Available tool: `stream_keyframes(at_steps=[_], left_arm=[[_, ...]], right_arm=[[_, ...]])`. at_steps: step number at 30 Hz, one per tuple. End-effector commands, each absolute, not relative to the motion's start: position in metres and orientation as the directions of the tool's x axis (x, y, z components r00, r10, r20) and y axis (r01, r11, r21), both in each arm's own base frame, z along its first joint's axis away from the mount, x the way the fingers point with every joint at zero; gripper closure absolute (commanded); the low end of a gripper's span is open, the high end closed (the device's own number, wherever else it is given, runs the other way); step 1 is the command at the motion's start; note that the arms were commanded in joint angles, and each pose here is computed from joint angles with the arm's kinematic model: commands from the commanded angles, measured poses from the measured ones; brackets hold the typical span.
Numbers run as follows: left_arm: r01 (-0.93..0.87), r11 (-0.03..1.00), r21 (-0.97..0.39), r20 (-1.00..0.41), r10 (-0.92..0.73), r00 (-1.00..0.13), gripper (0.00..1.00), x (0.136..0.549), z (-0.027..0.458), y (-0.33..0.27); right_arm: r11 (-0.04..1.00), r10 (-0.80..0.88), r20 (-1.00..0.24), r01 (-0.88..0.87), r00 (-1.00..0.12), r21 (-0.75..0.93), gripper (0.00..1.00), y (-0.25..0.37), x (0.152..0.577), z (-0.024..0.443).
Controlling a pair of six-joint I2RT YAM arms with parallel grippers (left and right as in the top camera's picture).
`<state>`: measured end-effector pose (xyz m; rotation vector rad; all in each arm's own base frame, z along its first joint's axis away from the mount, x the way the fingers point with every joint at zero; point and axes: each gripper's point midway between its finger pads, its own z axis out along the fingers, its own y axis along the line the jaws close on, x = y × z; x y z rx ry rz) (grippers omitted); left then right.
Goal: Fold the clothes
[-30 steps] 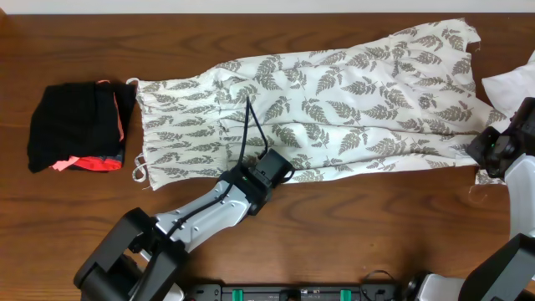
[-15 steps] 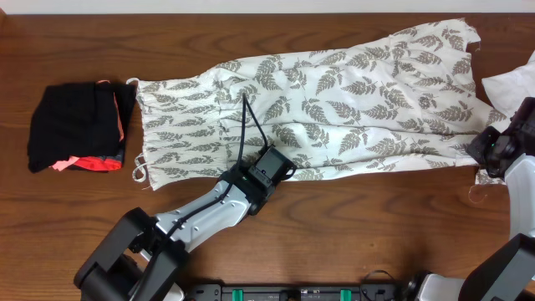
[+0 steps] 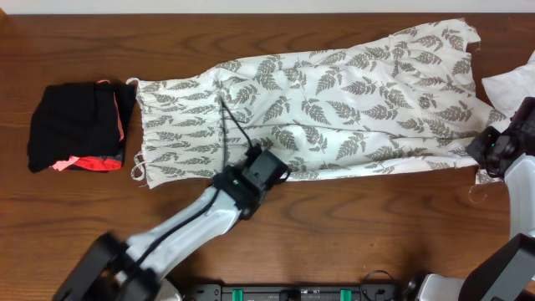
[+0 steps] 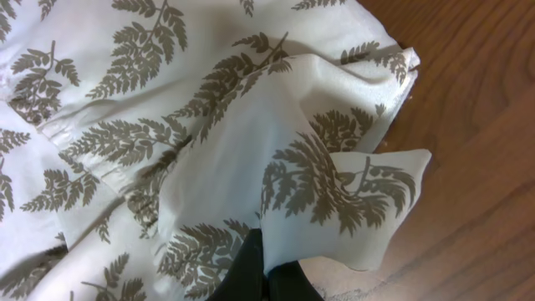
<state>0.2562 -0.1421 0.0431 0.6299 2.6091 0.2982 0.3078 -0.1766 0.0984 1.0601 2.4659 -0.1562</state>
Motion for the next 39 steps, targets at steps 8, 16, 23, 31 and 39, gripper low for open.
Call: stream_keyframes(at_steps=[8, 16, 23, 31, 39], left_arm=[[0.336, 0.939, 0.07, -0.484, 0.327, -0.812, 0.94, 0.238, 0.087, -0.16], [0.259, 0.965, 0.034, -0.473, 0.244, -0.846, 0.94, 0.236, 0.084, -0.158], [-0.292, 0.945, -0.148, -0.343, -0.326, -0.881, 0.74, 0.215, 0.069, -0.142], [-0.304, 0.941, -0.147, -0.335, -0.337, -0.88, 0.6, 0.228, 0.036, -0.155], [-0.42, 0.895, -0.148, -0.292, -0.445, -0.846, 0.6, 0.231, 0.012, -0.158]], right_arm=[[0.698, 0.655, -0.466, 0.712, -0.594, 0.073, 0.99, -0.181, 0.309, 0.108], [0.698, 0.656, -0.464, 0.712, -0.596, 0.072, 0.99, -0.181, 0.309, 0.107], [0.699, 0.656, -0.463, 0.712, -0.596, 0.073, 0.99, -0.18, 0.309, 0.107], [0.702, 0.658, -0.457, 0.707, -0.599, 0.084, 0.99, -0.178, 0.31, 0.107], [0.703, 0.657, -0.457, 0.707, -0.599, 0.084, 0.99, -0.178, 0.31, 0.107]])
